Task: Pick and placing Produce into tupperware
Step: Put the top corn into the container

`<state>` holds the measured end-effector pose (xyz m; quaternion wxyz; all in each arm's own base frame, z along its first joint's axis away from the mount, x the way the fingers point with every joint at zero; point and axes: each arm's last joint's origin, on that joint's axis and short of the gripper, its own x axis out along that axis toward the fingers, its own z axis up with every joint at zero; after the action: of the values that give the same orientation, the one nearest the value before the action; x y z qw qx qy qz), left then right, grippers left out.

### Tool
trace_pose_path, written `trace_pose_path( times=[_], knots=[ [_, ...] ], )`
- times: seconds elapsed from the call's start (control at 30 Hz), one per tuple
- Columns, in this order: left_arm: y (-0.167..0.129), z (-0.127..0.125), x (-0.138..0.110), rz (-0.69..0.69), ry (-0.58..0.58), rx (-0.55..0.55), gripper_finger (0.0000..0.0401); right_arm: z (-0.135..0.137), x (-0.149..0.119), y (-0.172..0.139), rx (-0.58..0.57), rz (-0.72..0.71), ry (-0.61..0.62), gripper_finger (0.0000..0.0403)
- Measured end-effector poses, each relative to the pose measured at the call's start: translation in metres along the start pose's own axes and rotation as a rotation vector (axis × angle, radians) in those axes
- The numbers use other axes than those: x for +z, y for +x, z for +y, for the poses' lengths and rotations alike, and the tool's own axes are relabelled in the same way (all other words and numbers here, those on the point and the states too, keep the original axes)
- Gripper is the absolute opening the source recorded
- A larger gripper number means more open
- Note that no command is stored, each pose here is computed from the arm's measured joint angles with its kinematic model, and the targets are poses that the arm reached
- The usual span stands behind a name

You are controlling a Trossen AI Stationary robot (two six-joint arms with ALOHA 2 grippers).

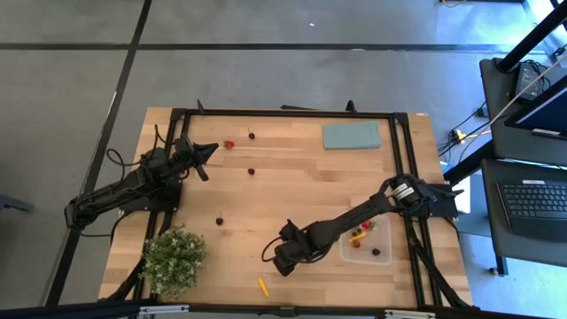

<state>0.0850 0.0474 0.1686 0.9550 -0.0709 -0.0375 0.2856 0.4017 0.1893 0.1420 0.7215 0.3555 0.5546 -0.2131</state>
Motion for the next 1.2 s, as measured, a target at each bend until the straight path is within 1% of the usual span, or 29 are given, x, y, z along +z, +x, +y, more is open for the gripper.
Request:
trace_pose_path(
  times=[0.23, 0.33, 0.47, 0.7, 0.8, 0.87, 0.97, 1.13, 1.2],
  knots=[
    [0.000, 0.000, 0.000, 0.000, 0.000, 0.000, 0.0000, 0.000, -0.001, 0.006, -0.002, 0.014, 0.004, 0.0204],
    [0.000, 0.000, 0.000, 0.000, 0.000, 0.000, 0.0000, -0.001, -0.001, 0.006, -0.012, 0.019, 0.004, 0.0184],
    [0.000, 0.000, 0.000, 0.000, 0.000, 0.000, 0.0000, -0.003, -0.001, 0.007, -0.031, 0.025, 0.005, 0.0140],
    [0.000, 0.000, 0.000, 0.000, 0.000, 0.000, 0.0000, -0.005, -0.002, 0.007, -0.056, 0.032, 0.025, 0.0048],
    [0.000, 0.000, 0.000, 0.000, 0.000, 0.000, 0.0000, 0.004, 0.001, 0.001, -0.034, 0.038, -0.027, 0.0016],
    [0.000, 0.000, 0.000, 0.000, 0.000, 0.000, 0.0000, 0.009, 0.002, -0.008, -0.047, 0.030, -0.054, 0.0011],
    [0.000, 0.000, 0.000, 0.000, 0.000, 0.000, 0.0000, 0.018, 0.009, -0.038, -0.074, -0.034, -0.055, 0.0017],
    [0.000, 0.000, 0.000, 0.000, 0.000, 0.000, 0.0000, 0.018, 0.015, -0.088, -0.227, -0.066, -0.061, 0.0013],
    [0.000, 0.000, 0.000, 0.000, 0.000, 0.000, 0.0000, 0.017, 0.015, -0.110, -0.278, -0.067, -0.038, 0.0012]
  ],
)
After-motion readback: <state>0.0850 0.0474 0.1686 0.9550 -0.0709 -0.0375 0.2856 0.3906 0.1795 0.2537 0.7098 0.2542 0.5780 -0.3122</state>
